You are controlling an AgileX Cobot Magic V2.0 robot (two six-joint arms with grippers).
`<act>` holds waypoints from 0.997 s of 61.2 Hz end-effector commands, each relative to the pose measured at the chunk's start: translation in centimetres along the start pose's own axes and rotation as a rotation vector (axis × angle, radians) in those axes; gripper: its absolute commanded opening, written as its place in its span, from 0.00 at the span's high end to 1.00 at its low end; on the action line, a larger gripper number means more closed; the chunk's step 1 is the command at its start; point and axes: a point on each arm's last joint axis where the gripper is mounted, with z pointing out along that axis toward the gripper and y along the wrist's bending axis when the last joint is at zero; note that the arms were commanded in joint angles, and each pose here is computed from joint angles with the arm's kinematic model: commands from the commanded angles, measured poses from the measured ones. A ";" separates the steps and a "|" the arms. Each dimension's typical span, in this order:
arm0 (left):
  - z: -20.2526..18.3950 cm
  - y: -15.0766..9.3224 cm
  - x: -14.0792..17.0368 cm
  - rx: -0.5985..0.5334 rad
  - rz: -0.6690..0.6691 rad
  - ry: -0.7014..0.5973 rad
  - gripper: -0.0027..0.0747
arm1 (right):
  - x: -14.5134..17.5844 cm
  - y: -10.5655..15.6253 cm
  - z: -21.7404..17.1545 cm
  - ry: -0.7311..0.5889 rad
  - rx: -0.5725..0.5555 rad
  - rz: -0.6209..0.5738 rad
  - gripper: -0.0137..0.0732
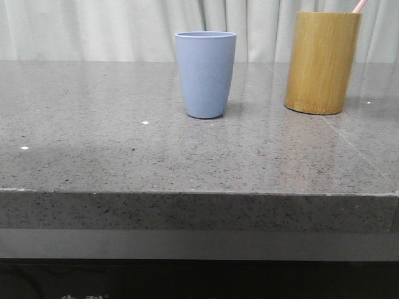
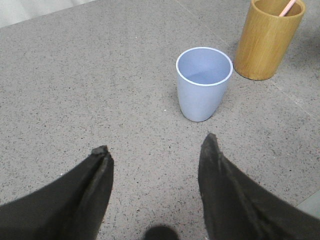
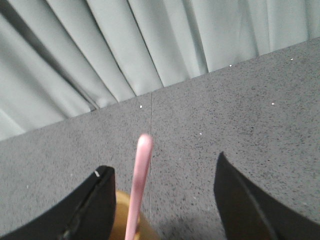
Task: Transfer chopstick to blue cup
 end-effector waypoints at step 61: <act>-1.3 0.2 -1.5 -0.017 0.006 -0.126 0.46 | -7.3 5.7 0.6 -0.150 -0.157 -0.134 0.86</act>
